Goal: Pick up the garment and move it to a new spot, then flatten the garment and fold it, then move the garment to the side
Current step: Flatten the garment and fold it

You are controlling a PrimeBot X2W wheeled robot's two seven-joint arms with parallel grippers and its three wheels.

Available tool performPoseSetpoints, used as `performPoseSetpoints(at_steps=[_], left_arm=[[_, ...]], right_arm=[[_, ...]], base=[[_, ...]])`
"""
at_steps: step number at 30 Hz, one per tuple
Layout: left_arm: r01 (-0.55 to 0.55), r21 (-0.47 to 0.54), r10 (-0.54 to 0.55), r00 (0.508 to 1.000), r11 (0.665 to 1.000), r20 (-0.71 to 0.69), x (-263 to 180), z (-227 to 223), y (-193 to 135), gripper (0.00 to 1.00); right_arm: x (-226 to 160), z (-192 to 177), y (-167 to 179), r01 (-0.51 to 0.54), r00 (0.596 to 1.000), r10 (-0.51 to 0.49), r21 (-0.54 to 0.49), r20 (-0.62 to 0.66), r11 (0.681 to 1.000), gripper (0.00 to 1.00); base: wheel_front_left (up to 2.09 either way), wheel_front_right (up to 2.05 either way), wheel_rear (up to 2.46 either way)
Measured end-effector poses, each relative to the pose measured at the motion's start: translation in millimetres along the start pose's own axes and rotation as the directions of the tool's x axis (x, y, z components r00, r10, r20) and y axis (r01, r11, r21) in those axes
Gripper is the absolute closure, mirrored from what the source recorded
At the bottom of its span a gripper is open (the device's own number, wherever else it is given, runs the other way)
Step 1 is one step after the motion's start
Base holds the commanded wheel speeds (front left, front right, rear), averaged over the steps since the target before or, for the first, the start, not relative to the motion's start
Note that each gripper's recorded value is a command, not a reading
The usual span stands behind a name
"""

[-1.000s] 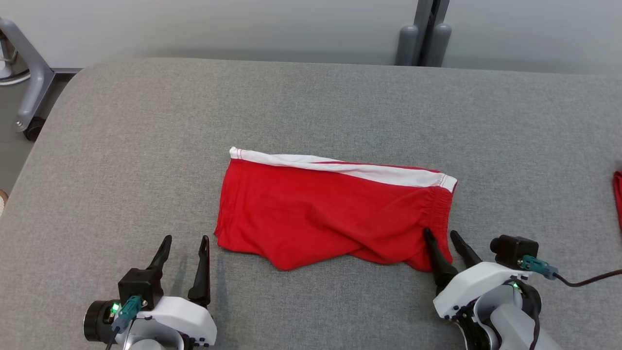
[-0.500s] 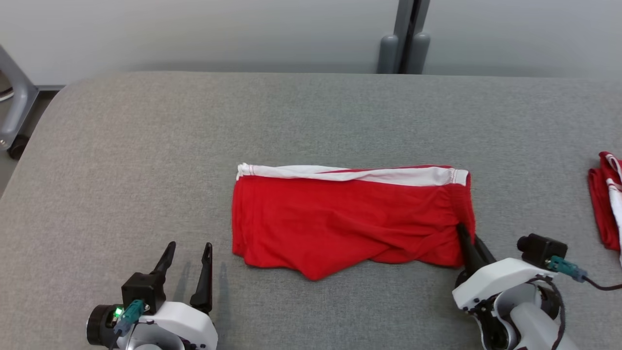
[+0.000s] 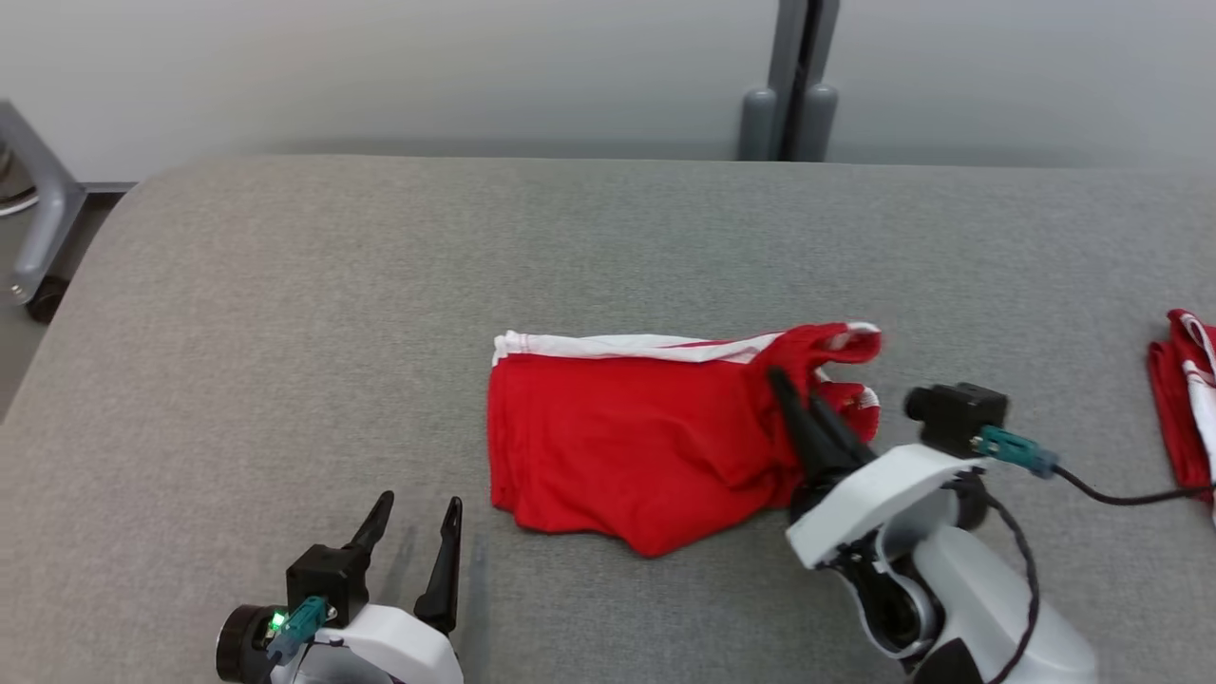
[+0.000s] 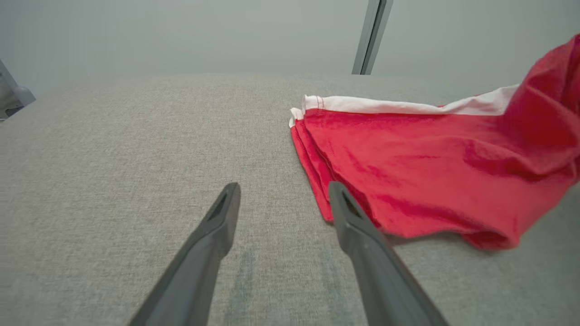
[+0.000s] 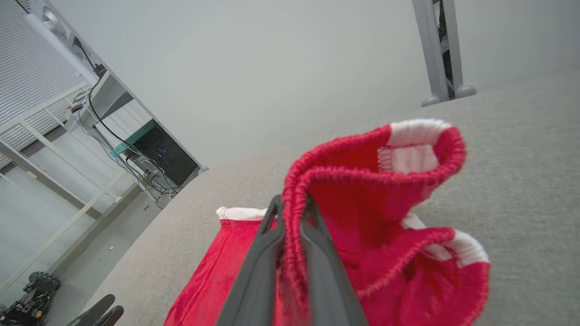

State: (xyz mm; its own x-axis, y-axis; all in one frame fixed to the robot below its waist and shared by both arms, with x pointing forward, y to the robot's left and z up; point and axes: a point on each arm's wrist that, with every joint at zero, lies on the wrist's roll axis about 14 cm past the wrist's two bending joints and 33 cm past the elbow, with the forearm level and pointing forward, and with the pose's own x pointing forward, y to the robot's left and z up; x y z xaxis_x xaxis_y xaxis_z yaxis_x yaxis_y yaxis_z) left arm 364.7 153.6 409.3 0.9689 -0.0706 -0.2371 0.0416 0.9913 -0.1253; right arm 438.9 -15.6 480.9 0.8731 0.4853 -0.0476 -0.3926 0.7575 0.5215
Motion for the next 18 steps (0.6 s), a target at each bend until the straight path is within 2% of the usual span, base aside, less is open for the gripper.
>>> performPoseSetpoints(at_steps=[6,15,16,17,18], left_arm=[[-0.057,-0.024,0.057,0.998,0.998,-0.007,-14.1,-4.1,15.1,0.00],[-0.186,-0.056,0.186,0.982,0.981,-0.019,-46.0,-11.9,48.7,0.00],[-0.201,-0.062,0.200,0.980,0.978,-0.020,-49.4,-12.4,52.3,0.00],[-0.213,-0.063,0.212,0.977,0.975,-0.021,-52.6,-13.2,55.2,0.00],[-0.226,-0.070,0.225,0.974,0.972,-0.022,-55.5,-13.9,57.8,0.00]], right_arm=[[19.3,-26.6,63.2,-0.185,0.978,0.183,-0.013,-0.105,0.983,1.00],[36.8,-81.2,104.5,-0.332,0.906,0.289,-0.094,-0.310,0.939,1.00],[38.1,-86.4,108.9,-0.348,0.896,0.300,-0.098,-0.328,0.932,0.95],[39.5,-91.9,112.5,-0.362,0.886,0.308,-0.102,-0.346,0.927,0.51],[40.6,-98.0,115.1,-0.378,0.875,0.314,-0.116,-0.370,0.918,0.00]], base=[[0.00,0.00,0.00],[0.00,0.00,0.00],[0.00,0.00,0.00],[0.00,0.00,0.00],[0.00,0.00,0.00]])
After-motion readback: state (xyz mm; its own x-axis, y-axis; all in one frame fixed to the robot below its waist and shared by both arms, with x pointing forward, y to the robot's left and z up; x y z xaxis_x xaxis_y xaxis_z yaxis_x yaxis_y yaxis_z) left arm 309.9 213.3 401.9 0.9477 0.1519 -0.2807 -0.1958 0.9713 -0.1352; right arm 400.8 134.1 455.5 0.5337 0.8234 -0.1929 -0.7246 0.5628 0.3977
